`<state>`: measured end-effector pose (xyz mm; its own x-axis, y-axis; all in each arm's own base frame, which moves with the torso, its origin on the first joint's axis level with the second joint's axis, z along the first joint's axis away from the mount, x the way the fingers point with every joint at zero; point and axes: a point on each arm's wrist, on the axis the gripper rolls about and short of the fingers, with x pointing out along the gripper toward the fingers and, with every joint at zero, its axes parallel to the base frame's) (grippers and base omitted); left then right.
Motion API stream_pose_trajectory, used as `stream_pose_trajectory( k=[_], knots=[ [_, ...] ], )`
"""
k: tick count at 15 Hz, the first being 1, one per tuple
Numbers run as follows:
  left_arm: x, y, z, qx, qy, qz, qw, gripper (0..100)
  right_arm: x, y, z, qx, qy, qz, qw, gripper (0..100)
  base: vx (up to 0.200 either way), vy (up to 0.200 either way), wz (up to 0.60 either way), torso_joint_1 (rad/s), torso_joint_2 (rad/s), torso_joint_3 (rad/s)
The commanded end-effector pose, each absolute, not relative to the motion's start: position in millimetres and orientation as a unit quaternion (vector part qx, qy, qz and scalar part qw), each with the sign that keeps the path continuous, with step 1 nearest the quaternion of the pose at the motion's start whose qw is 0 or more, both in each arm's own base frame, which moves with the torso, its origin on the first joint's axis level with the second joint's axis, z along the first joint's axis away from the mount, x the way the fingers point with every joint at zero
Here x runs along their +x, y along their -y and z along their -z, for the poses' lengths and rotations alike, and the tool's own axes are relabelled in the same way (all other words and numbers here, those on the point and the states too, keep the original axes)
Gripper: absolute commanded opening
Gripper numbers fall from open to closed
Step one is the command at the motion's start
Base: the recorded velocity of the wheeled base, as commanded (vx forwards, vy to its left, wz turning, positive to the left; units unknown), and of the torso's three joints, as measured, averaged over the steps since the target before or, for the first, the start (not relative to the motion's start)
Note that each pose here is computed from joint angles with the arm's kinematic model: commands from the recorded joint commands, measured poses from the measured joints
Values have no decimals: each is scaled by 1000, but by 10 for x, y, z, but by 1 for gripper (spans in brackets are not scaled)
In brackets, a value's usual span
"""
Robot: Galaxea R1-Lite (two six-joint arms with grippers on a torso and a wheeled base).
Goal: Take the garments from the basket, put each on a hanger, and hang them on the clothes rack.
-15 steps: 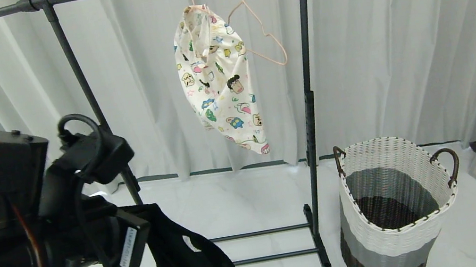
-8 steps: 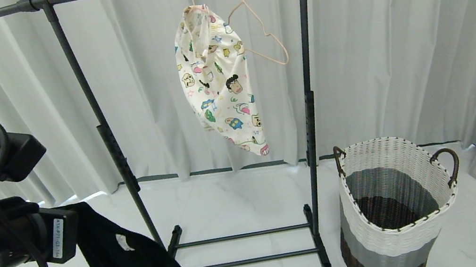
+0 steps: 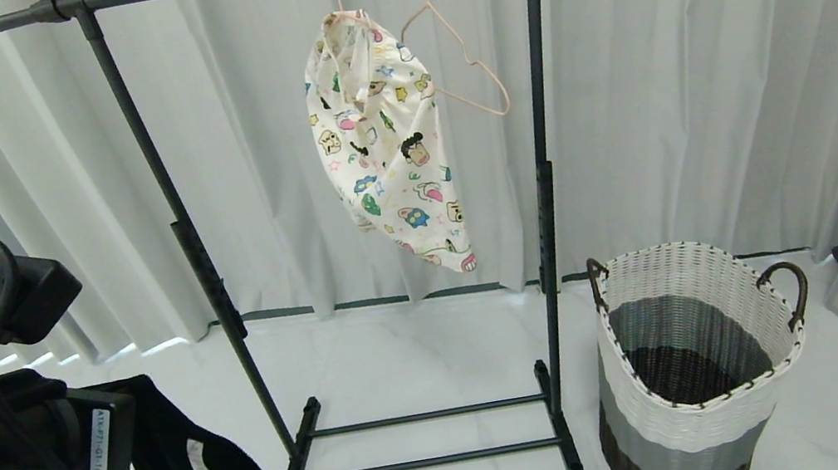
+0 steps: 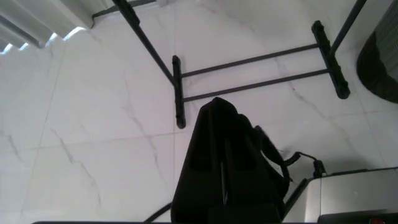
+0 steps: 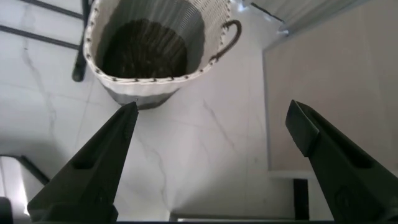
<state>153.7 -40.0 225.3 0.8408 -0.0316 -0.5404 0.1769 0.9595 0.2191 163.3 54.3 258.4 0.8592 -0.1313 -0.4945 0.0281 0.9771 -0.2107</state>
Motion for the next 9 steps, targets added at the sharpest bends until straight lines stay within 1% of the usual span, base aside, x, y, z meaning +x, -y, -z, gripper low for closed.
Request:
stream_pose_trajectory(
  k=[1,4,6,9],
  knots=[
    [1548,403,-2246,133,-279,55,950,0,1755,-587,-2522,-90,-272,44,957,100,0,0,0,51,-246,-193],
    [1552,404,-2245,136,-278,55,949,0,1810,-597,-2532,-83,-265,47,960,100,0,0,0,76,-242,-268],
    [1552,399,-2251,140,-275,44,950,0,1869,-619,-2589,-75,-245,47,965,100,0,0,0,190,-537,-305],
    [1626,407,-2253,145,-265,15,953,0,1890,-628,-2616,-72,-240,46,967,100,0,0,0,168,-500,-284]
  ],
)
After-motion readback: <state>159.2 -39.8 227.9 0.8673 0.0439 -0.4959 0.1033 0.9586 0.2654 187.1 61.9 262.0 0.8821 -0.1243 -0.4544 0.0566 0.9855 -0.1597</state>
